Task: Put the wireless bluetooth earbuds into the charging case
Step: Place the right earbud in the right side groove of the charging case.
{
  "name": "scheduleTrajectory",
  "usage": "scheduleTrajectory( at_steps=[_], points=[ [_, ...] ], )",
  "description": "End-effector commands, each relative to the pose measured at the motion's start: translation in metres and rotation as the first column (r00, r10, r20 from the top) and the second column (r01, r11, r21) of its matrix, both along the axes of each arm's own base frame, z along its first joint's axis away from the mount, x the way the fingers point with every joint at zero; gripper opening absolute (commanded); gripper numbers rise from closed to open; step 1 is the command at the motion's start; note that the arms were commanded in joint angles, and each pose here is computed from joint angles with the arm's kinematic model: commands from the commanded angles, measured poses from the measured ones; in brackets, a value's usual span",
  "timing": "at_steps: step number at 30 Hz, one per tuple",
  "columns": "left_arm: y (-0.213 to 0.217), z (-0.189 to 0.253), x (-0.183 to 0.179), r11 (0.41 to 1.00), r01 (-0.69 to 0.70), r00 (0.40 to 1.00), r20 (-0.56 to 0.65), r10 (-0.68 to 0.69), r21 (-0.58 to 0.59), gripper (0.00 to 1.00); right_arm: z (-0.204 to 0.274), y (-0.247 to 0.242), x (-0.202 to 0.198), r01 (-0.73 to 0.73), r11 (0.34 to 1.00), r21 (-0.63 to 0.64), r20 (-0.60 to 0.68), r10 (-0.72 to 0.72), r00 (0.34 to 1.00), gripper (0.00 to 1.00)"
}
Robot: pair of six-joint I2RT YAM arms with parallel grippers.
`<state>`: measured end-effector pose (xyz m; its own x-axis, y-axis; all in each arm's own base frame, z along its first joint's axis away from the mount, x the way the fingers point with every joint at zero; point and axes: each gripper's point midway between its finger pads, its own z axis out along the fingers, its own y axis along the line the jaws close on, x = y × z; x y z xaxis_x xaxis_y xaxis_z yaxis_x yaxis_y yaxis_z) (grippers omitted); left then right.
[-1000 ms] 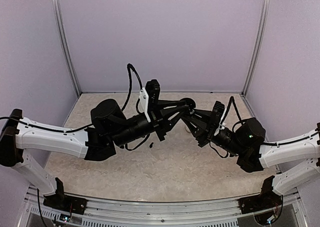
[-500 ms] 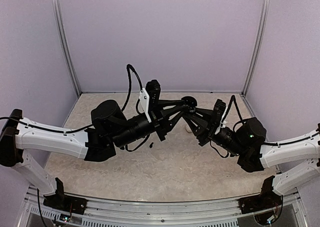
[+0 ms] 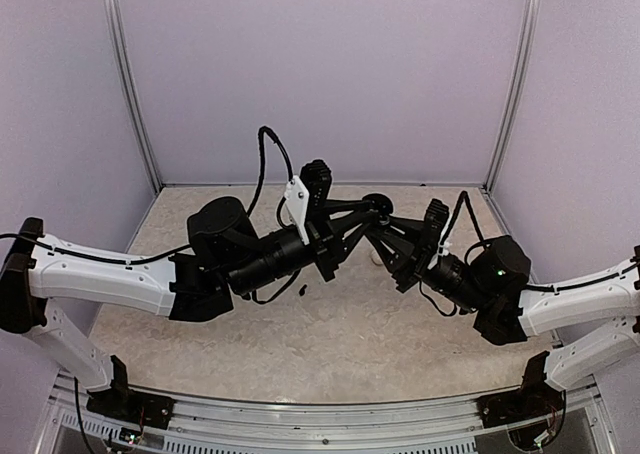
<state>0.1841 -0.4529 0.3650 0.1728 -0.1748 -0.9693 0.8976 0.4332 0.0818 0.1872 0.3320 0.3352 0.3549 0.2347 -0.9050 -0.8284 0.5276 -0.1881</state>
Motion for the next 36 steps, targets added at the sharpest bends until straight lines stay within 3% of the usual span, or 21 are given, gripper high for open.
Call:
scheduleTrajectory(
  at_steps=[1,15,20,26,36],
  points=[
    [0.003,-0.033,0.014,0.991,-0.065,0.997,-0.030,0.069,0.119,0.21,0.024,-0.007,-0.013,-0.039,0.996,0.082,0.053,0.035,0.998,0.00],
    [0.003,-0.030,0.011,0.988,-0.054,0.998,-0.003,0.055,0.145,0.38,0.018,-0.006,-0.010,-0.046,0.995,0.087,0.026,0.044,0.999,0.00],
    [0.007,-0.021,0.003,0.989,-0.030,0.999,0.027,0.027,0.143,0.60,0.012,-0.007,-0.007,-0.058,0.995,0.084,-0.005,0.059,0.998,0.00],
    [0.021,-0.011,-0.007,0.986,-0.032,0.997,0.079,0.020,0.161,0.97,0.001,-0.010,-0.006,-0.070,0.995,0.066,-0.045,0.073,0.996,0.00],
    [0.066,0.003,-0.021,0.995,-0.032,0.999,0.003,0.032,0.094,0.99,-0.016,-0.012,-0.019,-0.184,0.983,0.001,-0.111,0.183,0.977,0.00]
  ],
)
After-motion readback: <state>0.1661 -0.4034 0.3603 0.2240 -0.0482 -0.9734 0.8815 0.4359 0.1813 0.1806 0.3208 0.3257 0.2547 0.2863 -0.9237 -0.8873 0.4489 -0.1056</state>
